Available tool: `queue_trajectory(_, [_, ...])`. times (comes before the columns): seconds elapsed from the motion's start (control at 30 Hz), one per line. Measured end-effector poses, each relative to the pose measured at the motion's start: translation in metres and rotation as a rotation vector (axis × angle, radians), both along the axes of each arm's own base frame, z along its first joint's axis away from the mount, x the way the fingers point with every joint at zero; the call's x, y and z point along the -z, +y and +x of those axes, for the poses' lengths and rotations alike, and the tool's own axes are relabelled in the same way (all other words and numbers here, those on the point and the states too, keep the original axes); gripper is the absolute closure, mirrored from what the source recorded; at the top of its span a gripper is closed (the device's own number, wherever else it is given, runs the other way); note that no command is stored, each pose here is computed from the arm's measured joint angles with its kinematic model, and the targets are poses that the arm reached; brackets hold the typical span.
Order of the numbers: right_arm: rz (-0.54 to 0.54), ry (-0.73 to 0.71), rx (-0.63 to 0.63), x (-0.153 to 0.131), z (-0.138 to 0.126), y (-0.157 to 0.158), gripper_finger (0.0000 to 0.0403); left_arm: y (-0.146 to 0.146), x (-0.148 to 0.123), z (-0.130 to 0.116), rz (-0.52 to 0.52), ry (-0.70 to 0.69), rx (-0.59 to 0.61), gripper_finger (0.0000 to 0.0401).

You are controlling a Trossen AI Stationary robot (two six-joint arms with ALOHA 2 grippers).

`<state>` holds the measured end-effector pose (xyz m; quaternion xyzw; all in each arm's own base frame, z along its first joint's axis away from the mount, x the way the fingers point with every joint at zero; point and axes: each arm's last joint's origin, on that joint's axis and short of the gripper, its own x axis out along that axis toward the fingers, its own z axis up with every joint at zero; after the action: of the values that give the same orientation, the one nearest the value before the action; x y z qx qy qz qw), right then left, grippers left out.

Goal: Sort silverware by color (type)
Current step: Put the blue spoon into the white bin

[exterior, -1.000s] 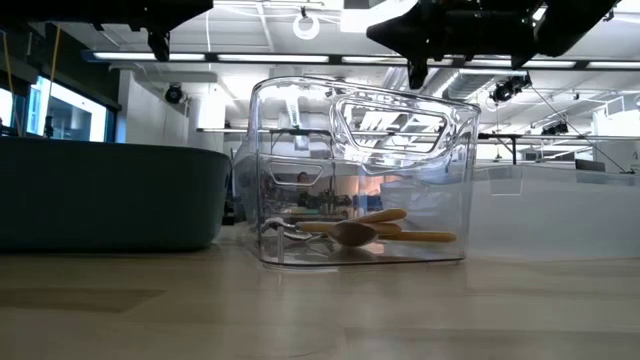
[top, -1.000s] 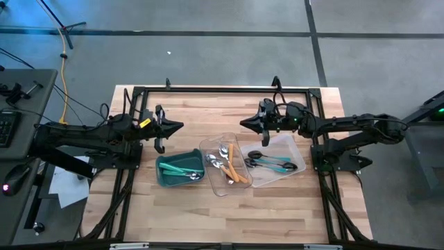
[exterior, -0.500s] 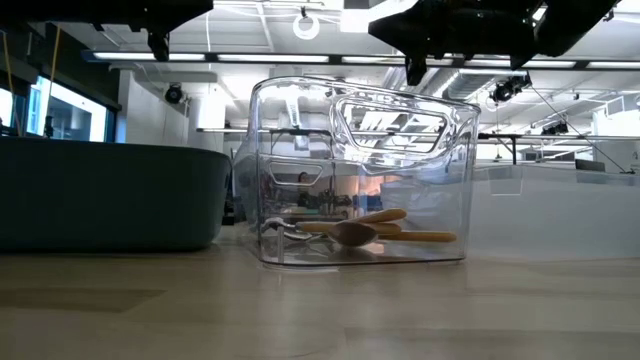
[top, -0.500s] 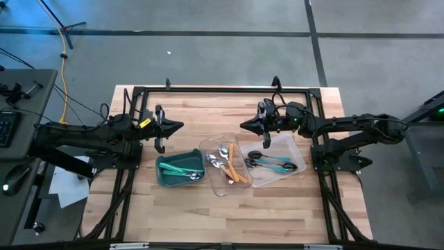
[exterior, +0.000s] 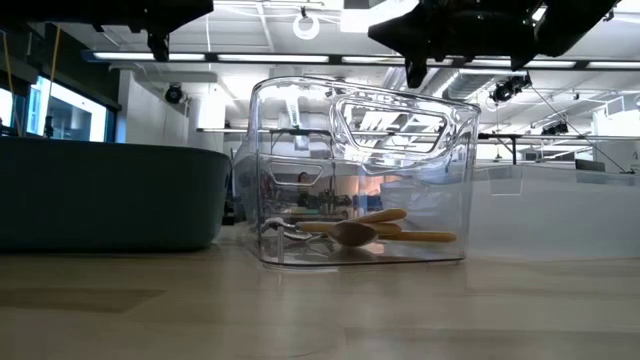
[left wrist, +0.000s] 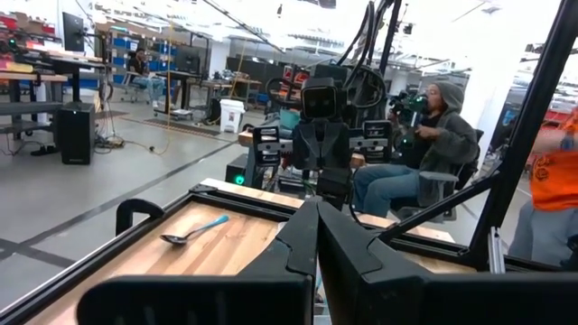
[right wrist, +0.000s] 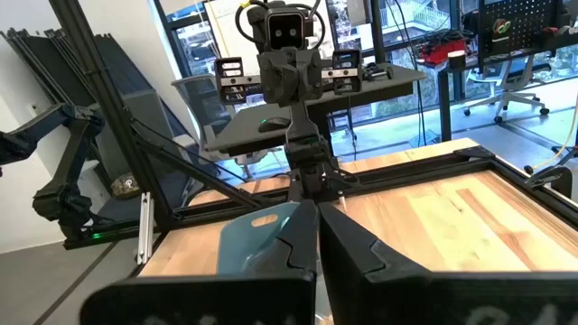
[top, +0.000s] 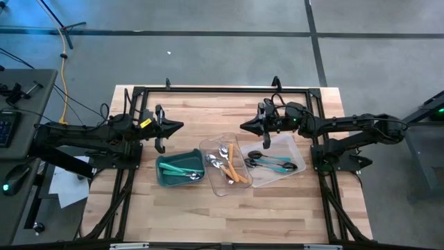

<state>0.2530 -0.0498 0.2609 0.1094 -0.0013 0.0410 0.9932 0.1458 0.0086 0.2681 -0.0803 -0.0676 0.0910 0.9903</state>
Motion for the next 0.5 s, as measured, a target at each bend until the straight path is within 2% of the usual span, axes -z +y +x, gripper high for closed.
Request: queue_trajectory(0.5, [0.005,0.004,0.017,0.0003,0.0,-0.0005,0.0403,0.0,-0.0001,0.0,0.0,-0.001,0.0,0.0401])
